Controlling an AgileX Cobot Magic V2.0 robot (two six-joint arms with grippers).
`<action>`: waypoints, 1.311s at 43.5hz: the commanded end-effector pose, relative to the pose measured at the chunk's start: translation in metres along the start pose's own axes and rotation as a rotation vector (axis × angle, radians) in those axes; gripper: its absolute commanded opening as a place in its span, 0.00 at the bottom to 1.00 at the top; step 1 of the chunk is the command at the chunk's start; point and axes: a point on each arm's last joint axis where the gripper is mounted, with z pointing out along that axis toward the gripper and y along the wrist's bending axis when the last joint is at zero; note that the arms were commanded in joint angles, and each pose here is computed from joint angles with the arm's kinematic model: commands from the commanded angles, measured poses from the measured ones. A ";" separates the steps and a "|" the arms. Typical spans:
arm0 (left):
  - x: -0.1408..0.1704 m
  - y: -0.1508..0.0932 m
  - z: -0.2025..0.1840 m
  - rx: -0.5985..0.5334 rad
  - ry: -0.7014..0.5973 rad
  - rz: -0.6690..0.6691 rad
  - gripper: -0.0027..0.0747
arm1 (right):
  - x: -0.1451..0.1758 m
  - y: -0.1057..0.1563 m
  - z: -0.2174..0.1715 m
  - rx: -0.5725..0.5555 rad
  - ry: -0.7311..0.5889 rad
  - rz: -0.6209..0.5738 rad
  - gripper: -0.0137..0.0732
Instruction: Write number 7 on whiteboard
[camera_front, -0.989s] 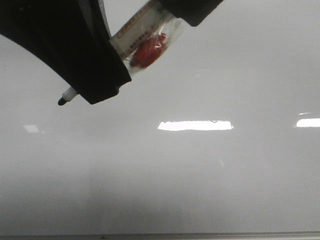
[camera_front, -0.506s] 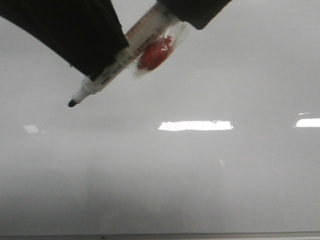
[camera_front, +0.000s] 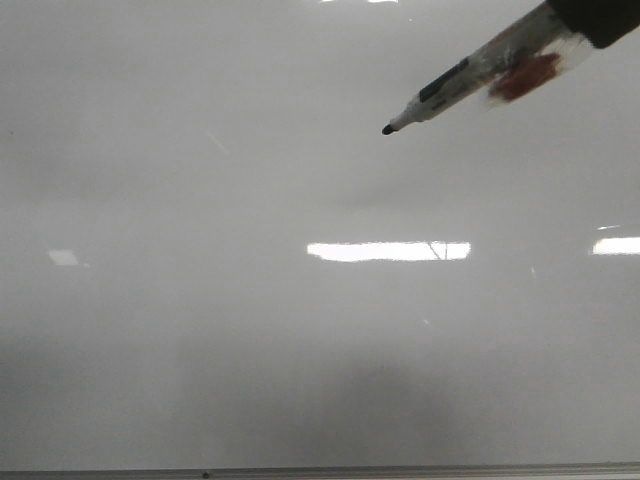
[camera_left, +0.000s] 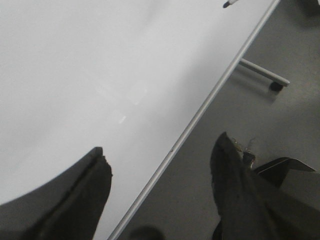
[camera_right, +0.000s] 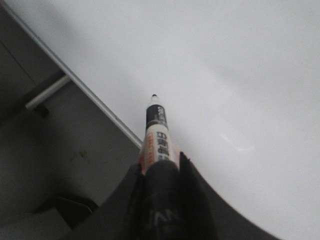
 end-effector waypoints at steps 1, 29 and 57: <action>-0.001 0.003 -0.010 -0.065 -0.106 -0.055 0.59 | -0.009 -0.003 0.000 0.017 -0.218 0.093 0.09; 0.002 0.002 -0.011 -0.066 -0.122 -0.070 0.59 | -0.075 -0.043 0.055 0.105 -0.255 0.186 0.09; 0.001 0.002 -0.011 -0.067 -0.122 -0.070 0.58 | -0.096 -0.063 0.097 0.142 -0.234 0.167 0.09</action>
